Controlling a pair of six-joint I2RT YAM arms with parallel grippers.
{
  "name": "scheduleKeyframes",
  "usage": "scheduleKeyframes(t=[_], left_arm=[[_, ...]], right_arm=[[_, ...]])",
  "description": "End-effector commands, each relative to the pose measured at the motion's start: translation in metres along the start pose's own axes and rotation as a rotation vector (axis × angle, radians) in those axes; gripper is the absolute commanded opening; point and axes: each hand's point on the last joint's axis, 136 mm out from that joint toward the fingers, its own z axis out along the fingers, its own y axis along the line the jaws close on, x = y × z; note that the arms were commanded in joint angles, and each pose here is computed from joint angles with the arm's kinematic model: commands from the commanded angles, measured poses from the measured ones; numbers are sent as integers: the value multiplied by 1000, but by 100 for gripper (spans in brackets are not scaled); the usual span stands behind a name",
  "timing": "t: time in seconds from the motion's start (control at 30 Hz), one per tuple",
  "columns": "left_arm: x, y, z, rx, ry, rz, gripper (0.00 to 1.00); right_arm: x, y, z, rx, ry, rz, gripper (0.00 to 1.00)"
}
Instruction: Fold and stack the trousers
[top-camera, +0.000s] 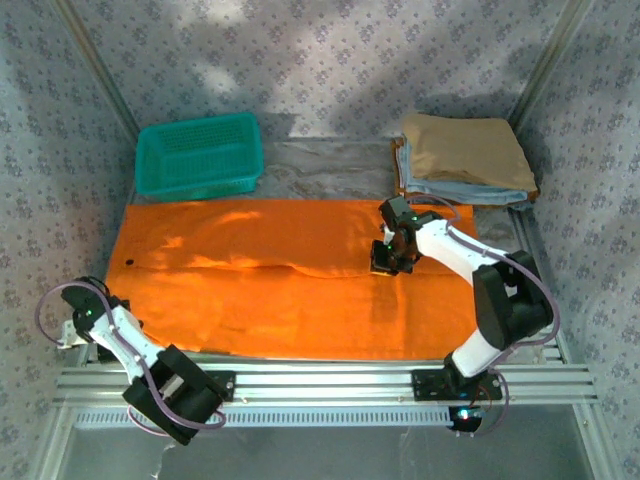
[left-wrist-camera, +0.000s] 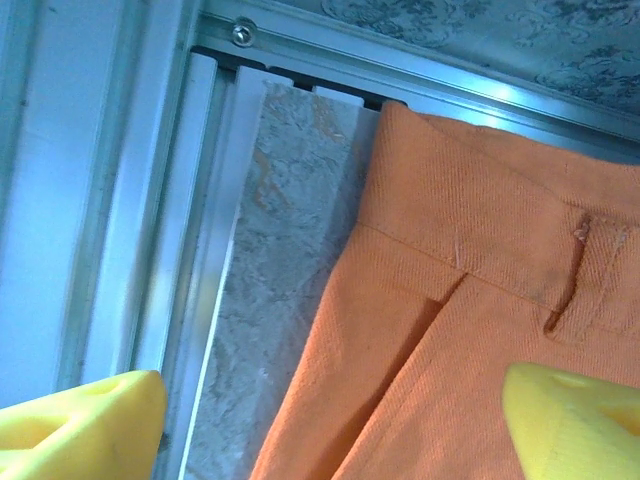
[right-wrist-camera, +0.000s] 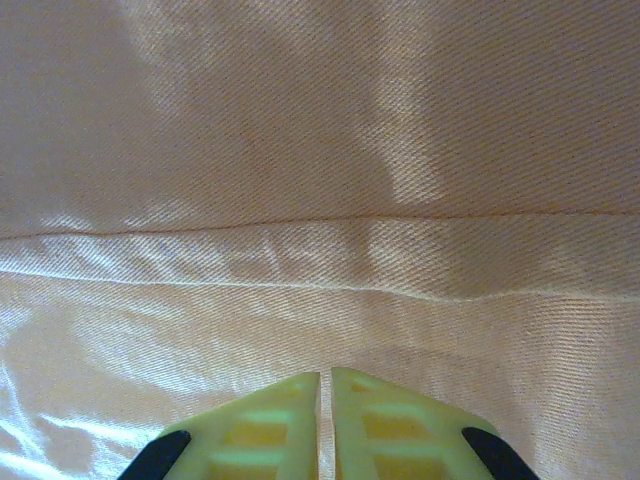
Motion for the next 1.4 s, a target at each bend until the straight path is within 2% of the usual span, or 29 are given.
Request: scheduleKeyframes(t=[0.0, 0.13, 0.2, 0.27, 0.33, 0.57, 0.67, 0.77, 0.93, 1.03, 1.37], left_arm=[[5, -9, 13, 41, 36, -30, 86], [10, -1, 27, -28, 62, -11, 84], [7, -5, 29, -32, 60, 12, 82], [3, -14, 31, 0, 55, 36, 74], [3, -18, 34, 13, 57, 38, 71], [9, -15, 46, -19, 92, 43, 67], [11, -17, 50, -5, 97, 42, 54], [10, -20, 48, 5, 94, 43, 35], [10, -30, 39, 64, 87, 51, 18], [9, -36, 26, 94, 71, 66, 1], [11, -58, -17, 256, 69, 91, 0]], right_arm=[[12, -4, 14, -2, 59, -11, 12], [15, -5, 23, -8, 81, -5, 12], [14, -6, 23, -8, 78, -4, 12], [12, -6, 22, -12, 75, -1, 12], [11, -6, 23, -12, 75, 1, 12], [9, -9, 21, -12, 70, 14, 12], [7, -11, 18, -9, 62, 21, 12], [6, -12, 15, -10, 53, 25, 12], [5, -11, 11, -9, 40, 29, 12], [3, -9, 8, -12, 34, 31, 12], [6, -8, -18, -20, 24, 71, 12]])
